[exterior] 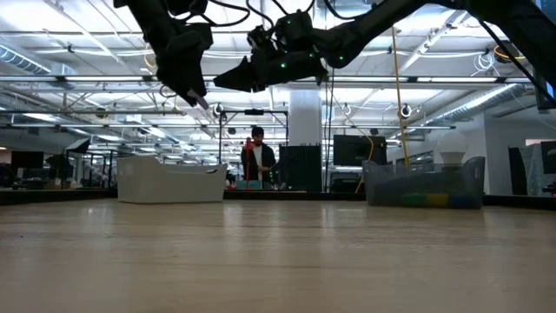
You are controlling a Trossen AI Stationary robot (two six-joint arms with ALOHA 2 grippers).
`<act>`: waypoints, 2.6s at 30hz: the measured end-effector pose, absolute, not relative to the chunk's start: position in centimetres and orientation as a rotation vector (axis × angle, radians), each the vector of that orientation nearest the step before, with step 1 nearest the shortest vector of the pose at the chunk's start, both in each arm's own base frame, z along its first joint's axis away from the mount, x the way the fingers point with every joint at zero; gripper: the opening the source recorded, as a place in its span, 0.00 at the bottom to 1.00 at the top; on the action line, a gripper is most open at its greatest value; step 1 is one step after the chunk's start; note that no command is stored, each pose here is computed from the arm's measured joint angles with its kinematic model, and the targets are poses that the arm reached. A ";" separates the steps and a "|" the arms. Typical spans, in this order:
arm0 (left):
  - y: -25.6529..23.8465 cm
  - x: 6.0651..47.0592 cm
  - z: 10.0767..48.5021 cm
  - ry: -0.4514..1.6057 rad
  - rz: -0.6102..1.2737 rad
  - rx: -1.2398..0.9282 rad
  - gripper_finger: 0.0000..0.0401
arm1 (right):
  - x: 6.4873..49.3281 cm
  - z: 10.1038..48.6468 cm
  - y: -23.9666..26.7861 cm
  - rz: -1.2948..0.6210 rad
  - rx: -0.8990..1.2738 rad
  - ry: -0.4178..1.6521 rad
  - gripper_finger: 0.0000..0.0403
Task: Pick and place Stapler, Stapler remover, tape
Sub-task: Put the purple staple remover into the grey bin
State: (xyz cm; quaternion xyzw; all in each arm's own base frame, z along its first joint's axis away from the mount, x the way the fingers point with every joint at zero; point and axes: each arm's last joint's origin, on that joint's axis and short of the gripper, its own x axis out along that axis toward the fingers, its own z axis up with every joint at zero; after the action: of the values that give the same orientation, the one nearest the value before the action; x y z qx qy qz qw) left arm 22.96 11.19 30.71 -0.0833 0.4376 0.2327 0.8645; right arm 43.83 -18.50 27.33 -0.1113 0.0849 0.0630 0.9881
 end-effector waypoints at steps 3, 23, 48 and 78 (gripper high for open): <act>11.2 23.1 30.8 0.894 0.488 -0.170 0.91 | 44.0 27.3 -18.0 0.139 -0.256 0.167 0.38; 10.3 24.3 31.4 0.794 0.443 -0.184 0.91 | 45.1 26.9 -17.3 0.124 -0.272 0.149 0.36; 10.7 23.0 30.6 0.931 0.572 -0.189 0.91 | 47.0 22.6 -16.9 0.078 -0.187 0.195 0.00; 10.4 19.5 31.8 0.964 0.922 -0.164 0.91 | 50.9 17.6 -18.5 0.070 -0.047 0.263 0.00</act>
State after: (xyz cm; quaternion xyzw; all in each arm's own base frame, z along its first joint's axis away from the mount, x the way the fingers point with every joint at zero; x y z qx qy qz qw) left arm 19.53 10.43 31.84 -0.0762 0.4464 0.4271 0.7826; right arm 50.88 -18.55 17.56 -0.0234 0.1311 0.0347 0.9905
